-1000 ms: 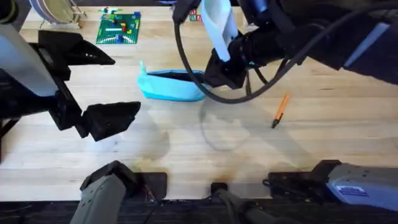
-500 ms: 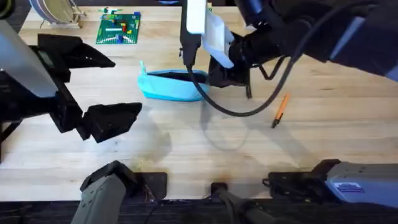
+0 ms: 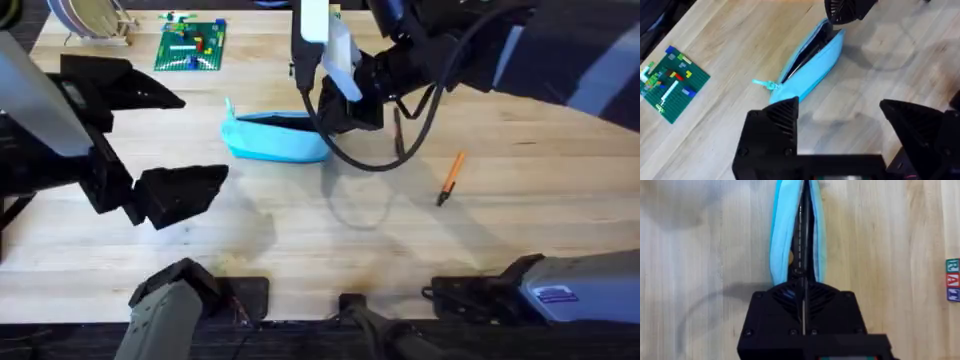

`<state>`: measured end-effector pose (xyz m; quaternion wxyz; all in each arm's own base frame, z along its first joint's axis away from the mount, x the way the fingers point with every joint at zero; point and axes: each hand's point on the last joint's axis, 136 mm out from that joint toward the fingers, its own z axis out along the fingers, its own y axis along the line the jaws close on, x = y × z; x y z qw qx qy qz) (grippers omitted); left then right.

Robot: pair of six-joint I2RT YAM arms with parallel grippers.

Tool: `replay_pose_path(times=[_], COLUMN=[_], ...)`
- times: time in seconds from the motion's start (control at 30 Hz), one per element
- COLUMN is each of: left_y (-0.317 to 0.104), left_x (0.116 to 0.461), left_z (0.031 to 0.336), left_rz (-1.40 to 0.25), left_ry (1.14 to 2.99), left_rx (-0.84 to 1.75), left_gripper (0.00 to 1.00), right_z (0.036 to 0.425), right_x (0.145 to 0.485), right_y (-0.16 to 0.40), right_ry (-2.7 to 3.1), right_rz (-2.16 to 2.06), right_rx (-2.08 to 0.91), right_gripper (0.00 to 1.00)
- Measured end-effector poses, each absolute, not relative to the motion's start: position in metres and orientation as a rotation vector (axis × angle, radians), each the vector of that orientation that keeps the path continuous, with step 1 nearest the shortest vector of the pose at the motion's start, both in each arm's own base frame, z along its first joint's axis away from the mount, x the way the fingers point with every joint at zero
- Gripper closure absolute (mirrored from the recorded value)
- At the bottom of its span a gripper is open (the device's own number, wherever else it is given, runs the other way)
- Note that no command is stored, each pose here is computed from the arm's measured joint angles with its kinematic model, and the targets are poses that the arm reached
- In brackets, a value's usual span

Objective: Unzip the bag, pick up the pens from the table one at a time and place them inside, then zip the bag closed.

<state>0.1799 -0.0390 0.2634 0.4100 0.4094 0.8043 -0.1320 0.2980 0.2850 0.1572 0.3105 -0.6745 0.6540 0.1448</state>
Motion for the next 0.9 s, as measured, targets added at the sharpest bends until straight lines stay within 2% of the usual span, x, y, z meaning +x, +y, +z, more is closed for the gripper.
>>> replay_pose_path(times=[0.27, 0.37, 0.53, 0.77, 0.8, 0.83, 0.9], left_y=[-0.039, -0.039, -0.039, -0.039, -0.039, -0.039, -0.039], left_x=[0.180, 0.180, 0.180, 0.180, 0.180, 0.180, 0.180], left_z=[0.263, 0.263, 0.263, 0.263, 0.263, 0.263, 0.263], left_rz=[-0.332, -0.332, -0.332, -0.332, -0.332, -0.332, -0.332], left_ry=[2.025, 2.025, 2.025, 2.025, 2.025, 2.025, 2.025], left_rx=[1.031, 1.031, 1.031, 1.031, 1.031, 1.031, 1.031], left_gripper=[0.007, 0.008, 0.007, 0.008, 0.007, 0.008, 0.008], right_z=[0.142, 0.114, 0.091, 0.087, 0.087, 0.087, 0.088], right_x=[0.294, 0.298, 0.302, 0.303, 0.303, 0.303, 0.304], right_y=[0.291, 0.297, 0.299, 0.300, 0.300, 0.300, 0.301], right_ry=[1.745, 1.783, 1.816, 1.824, 1.824, 1.823, 1.819], right_rz=[0.452, 0.492, 0.509, 0.512, 0.512, 0.511, 0.509], right_rx=[-1.805, -1.829, -1.846, -1.849, -1.848, -1.847, -1.846], right_gripper=[0.972, 0.971, 0.971, 0.954, 0.896, 0.796, 0.493])
